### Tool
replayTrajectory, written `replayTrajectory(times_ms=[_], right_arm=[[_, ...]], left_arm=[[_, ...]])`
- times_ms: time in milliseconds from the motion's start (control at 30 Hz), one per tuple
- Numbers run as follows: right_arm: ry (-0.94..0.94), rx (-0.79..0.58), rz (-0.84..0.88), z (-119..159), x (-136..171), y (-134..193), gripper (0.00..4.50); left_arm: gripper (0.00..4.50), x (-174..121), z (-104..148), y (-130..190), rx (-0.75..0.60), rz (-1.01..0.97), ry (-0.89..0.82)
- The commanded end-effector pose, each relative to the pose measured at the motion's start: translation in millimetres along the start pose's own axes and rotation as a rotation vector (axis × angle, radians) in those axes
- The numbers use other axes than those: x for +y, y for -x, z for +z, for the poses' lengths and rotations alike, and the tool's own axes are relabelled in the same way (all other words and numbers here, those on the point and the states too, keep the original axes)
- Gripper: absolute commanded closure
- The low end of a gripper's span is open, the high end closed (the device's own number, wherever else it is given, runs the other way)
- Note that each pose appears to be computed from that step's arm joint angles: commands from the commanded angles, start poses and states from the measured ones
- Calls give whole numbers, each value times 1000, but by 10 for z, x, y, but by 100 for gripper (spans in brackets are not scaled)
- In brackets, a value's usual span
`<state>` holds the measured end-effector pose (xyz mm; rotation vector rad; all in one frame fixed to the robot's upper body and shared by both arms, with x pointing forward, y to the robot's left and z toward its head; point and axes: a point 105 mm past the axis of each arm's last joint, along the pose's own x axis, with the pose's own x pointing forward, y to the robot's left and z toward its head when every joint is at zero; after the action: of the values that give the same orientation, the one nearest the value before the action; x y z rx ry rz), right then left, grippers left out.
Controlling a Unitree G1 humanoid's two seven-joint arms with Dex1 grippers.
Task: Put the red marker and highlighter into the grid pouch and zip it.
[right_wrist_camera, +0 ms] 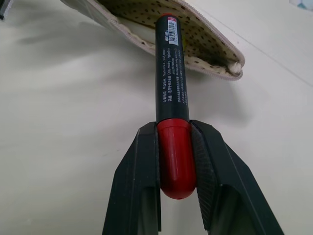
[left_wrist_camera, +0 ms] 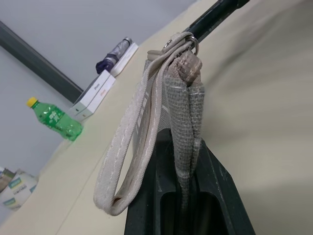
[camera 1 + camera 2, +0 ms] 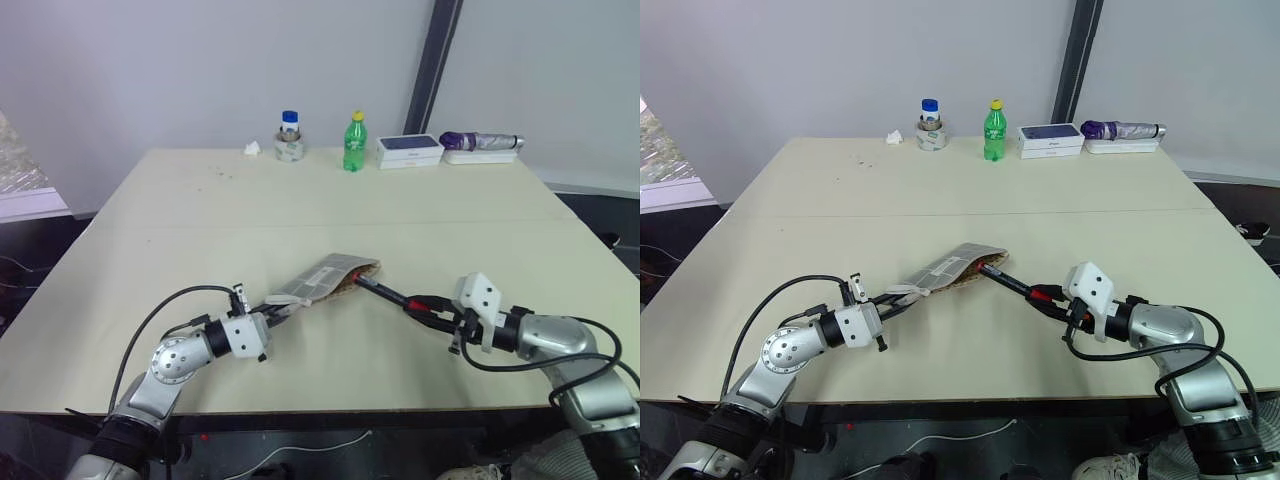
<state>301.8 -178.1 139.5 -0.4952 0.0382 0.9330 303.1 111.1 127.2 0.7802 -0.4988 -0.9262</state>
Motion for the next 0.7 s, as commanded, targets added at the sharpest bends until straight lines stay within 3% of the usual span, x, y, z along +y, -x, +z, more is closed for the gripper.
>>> replayTrajectory(times_ms=[33, 467, 700], right_arm=[[118, -36, 38, 143, 18, -80, 413], [543, -28, 242, 247, 162, -585, 413], [631, -91, 311, 337, 315, -812, 413]], left_arm=[[450, 47, 95, 32, -36, -2, -26], [450, -113, 170, 20, -63, -79, -37], [450, -124, 203, 11, -69, -89, -27]])
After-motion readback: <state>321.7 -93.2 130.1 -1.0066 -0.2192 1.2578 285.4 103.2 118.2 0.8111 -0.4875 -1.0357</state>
